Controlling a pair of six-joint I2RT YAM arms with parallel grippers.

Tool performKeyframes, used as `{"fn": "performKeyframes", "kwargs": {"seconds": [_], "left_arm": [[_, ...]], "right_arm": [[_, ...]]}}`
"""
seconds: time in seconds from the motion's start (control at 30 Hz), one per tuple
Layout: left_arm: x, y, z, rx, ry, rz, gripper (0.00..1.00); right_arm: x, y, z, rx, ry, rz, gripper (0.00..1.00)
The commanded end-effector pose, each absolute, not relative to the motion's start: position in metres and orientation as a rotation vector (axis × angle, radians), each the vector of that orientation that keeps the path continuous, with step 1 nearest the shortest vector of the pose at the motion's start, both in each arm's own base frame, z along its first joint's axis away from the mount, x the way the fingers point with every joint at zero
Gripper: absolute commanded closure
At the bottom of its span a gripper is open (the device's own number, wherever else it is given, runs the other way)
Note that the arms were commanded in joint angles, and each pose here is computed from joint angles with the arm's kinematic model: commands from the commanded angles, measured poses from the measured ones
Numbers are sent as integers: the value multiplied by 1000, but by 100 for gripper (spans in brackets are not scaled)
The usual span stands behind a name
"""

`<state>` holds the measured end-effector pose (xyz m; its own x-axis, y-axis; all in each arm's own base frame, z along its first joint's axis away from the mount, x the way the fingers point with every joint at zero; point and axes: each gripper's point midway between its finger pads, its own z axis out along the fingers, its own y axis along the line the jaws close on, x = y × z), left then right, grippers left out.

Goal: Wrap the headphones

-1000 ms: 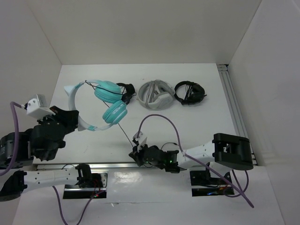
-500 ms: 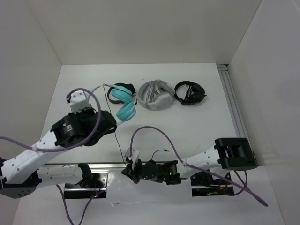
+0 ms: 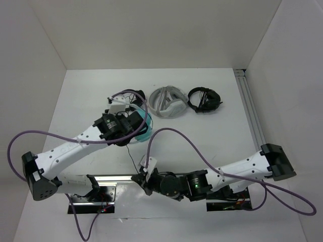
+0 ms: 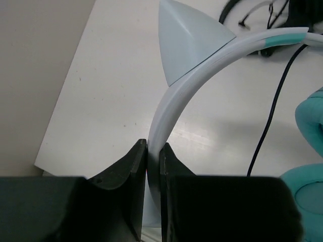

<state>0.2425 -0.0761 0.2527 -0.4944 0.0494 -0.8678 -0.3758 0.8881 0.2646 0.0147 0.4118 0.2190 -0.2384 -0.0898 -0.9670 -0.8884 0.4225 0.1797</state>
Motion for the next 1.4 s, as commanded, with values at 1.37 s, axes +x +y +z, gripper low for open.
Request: {"fn": "performKeyframes", "kwargs": {"seconds": [1.37], "left_arm": [[125, -189, 302, 693, 2165, -615, 100]], "right_arm": [[247, 347, 198, -620, 1667, 847, 88]]}}
